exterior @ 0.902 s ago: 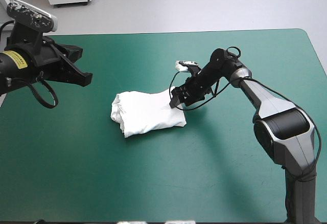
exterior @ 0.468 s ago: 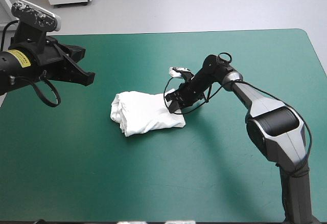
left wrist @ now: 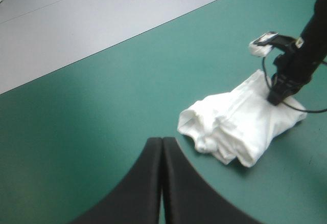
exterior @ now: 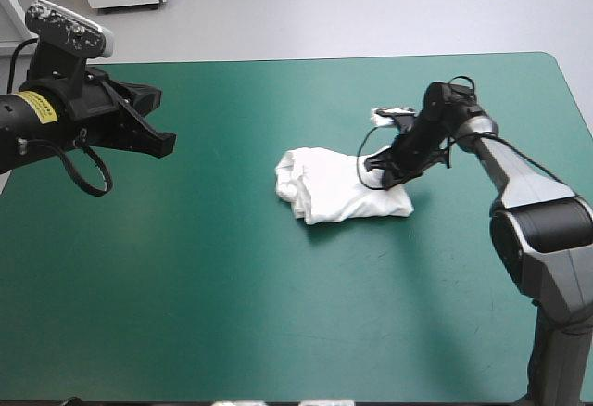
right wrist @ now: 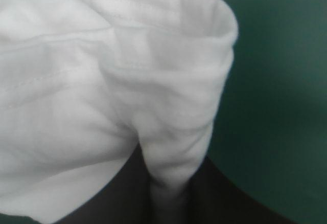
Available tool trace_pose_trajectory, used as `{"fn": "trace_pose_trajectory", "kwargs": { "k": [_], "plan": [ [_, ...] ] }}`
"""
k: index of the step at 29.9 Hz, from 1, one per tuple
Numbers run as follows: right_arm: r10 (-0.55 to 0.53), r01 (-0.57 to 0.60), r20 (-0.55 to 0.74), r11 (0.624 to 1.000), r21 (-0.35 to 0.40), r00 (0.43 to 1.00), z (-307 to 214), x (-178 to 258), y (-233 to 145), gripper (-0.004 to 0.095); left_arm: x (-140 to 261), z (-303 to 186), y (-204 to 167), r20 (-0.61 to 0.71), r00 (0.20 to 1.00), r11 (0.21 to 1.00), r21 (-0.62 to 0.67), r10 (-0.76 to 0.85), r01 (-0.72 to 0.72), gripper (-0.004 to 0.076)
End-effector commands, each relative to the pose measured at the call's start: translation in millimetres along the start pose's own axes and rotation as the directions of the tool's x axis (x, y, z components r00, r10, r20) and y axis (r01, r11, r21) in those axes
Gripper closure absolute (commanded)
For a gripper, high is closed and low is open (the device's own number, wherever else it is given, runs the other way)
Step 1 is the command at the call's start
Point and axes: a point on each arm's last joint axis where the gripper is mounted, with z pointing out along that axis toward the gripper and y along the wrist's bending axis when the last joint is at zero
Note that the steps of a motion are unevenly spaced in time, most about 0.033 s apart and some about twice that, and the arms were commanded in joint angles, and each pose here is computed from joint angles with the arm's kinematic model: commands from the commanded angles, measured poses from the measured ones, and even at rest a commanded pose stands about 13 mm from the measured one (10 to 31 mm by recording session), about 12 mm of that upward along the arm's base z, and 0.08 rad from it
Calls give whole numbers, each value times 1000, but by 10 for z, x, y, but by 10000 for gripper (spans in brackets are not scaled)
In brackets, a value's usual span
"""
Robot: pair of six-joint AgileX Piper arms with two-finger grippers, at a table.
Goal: Fold the cloth
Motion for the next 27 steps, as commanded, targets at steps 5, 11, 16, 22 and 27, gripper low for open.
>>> {"fn": "trace_pose_trajectory", "kwargs": {
  "k": [5,11,16,22,27],
  "plan": [
    [180,-201,128,962,183,975,-831,627,-793,911,14,-159,-16,8,1000,1000,10,-10,10,734],
    [354,-400,218,888,226,910,-1158,1201,-1318,911,14,-159,-16,8,1000,1000,10,-6,6,734],
    [459,-515,254,823,241,852,-1258,1616,-1581,911,14,-159,-16,8,1000,1000,10,-1,1,734],
    [492,-547,243,781,300,836,-1247,1899,-1673,912,14,-159,-18,8,1000,1000,12,0,0,734],
    [503,-575,290,768,282,814,-1315,1909,-1607,910,13,-159,-25,9,1000,1000,18,0,0,734]
  ]
}}
